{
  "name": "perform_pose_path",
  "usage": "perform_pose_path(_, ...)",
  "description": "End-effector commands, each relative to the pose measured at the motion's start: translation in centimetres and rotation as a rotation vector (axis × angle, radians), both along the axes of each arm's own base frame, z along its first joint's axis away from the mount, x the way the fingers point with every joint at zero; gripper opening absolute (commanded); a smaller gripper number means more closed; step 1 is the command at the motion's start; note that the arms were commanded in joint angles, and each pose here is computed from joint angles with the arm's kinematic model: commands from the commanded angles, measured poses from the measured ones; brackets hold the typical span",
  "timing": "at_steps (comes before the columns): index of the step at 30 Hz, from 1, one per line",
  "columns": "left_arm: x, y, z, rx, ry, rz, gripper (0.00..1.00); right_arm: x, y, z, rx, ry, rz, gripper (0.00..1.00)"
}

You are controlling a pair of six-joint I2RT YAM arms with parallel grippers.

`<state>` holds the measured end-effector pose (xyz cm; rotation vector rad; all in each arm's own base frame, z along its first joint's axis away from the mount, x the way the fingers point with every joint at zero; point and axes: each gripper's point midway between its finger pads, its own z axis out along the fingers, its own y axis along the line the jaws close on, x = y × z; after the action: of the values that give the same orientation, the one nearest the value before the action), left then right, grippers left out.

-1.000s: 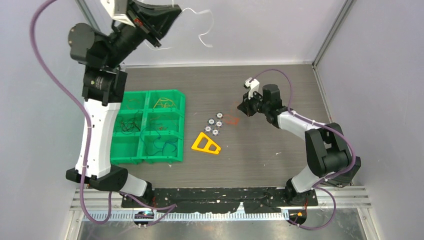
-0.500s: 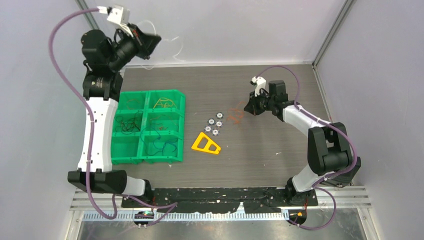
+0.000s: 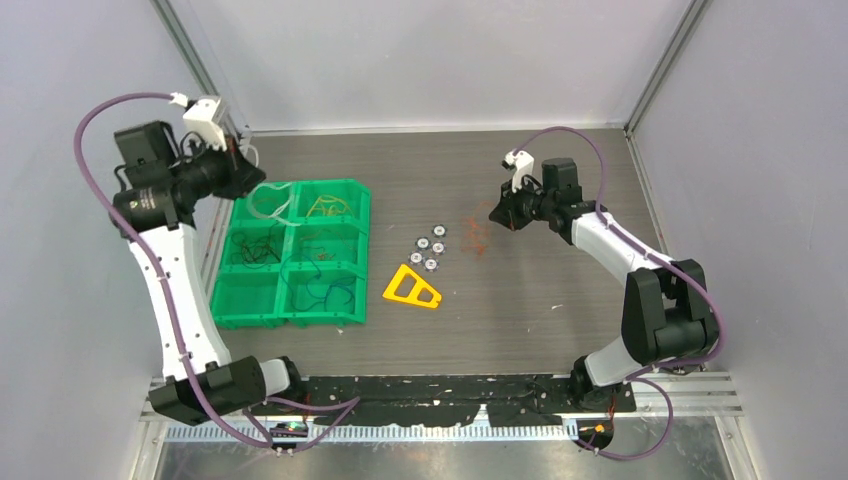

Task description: Untangle the cables

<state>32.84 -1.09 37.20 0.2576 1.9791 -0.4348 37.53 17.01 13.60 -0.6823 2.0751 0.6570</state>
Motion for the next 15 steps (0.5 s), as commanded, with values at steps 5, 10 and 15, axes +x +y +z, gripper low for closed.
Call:
perform_pose_path(5,-7.7,2.1,-3.1,0.119,0.182,-0.013,0.0,0.2,0.6,2.3,0.023,-0.063,0.043,0.05)
perform_pose_path(10,-9.6,3.5,-4.5,0.138,0.243,0.033,0.0,0.2,0.8,2.4,0.024,-0.069,0.055,0.05)
perform_pose_path(15,-10.5,3.4,-5.2,0.082,0.296,0.013,0.0,0.3,0.8,2.7,0.024,-0.08,0.063,0.05)
